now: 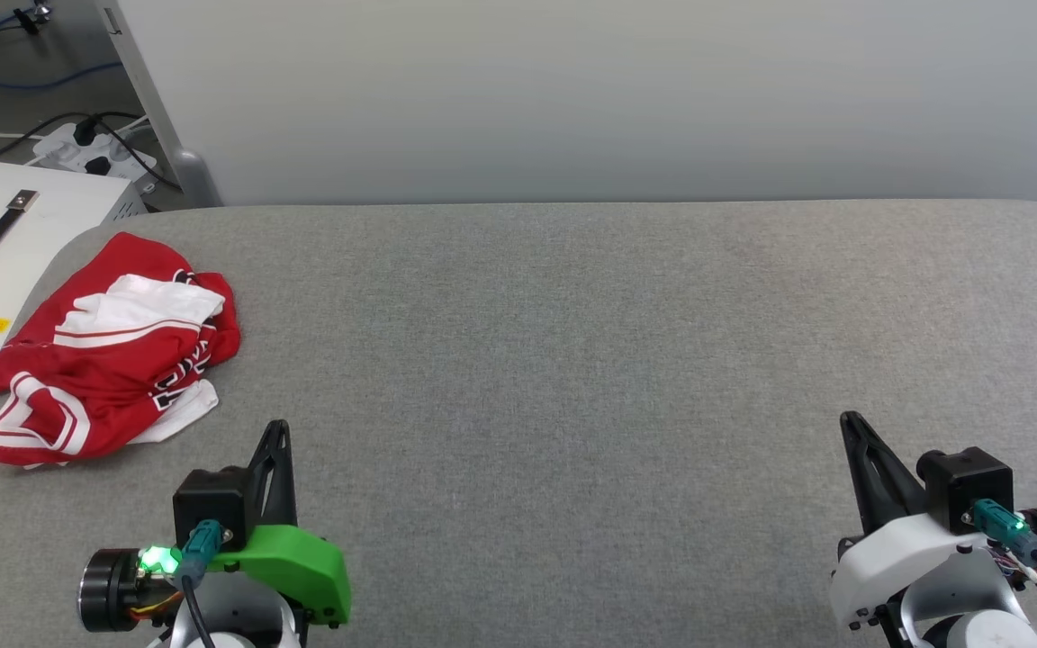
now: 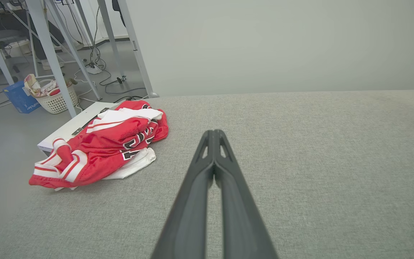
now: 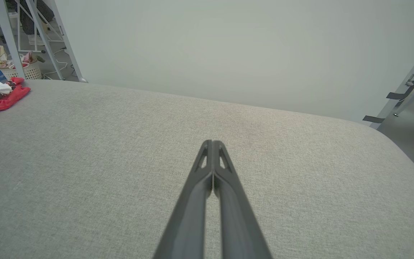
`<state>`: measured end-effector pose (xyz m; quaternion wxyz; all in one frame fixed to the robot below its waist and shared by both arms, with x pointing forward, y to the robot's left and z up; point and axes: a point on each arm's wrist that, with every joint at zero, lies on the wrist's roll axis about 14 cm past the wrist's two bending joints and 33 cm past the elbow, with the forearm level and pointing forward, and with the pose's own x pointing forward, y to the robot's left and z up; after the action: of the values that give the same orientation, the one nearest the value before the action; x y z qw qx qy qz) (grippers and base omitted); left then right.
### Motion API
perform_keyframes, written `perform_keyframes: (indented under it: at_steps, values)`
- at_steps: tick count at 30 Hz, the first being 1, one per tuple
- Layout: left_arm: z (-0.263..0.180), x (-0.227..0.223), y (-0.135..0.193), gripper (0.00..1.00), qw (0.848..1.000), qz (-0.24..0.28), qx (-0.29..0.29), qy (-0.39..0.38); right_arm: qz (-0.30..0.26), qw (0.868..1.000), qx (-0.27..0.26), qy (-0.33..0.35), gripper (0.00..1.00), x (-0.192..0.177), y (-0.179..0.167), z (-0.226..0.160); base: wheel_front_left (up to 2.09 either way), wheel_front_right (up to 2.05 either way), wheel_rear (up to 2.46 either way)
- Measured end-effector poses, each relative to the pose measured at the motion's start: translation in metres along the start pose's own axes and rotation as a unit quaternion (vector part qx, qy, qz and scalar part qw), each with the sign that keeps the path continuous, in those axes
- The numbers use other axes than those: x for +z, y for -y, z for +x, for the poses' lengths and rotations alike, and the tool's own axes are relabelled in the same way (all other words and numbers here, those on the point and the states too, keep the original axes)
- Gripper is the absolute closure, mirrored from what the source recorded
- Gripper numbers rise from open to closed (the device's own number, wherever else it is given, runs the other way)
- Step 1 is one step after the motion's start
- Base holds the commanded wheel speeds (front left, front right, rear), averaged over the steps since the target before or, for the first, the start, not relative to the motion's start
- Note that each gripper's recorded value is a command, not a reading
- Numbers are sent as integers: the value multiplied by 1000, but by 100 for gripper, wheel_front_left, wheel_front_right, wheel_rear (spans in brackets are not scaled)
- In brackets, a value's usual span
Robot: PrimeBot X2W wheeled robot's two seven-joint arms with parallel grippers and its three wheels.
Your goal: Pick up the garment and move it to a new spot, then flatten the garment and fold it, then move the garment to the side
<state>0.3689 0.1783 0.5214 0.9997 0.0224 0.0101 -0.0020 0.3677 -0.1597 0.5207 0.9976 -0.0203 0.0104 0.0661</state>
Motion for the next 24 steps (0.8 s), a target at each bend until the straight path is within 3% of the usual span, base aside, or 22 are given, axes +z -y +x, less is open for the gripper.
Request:
perform_keyframes:
  at_steps: [24]
  values:
    - [0, 0, 0, 100, 1000, 0, 0, 0, 0, 1000, 0, 0, 100, 0, 0, 0, 0, 0, 0]
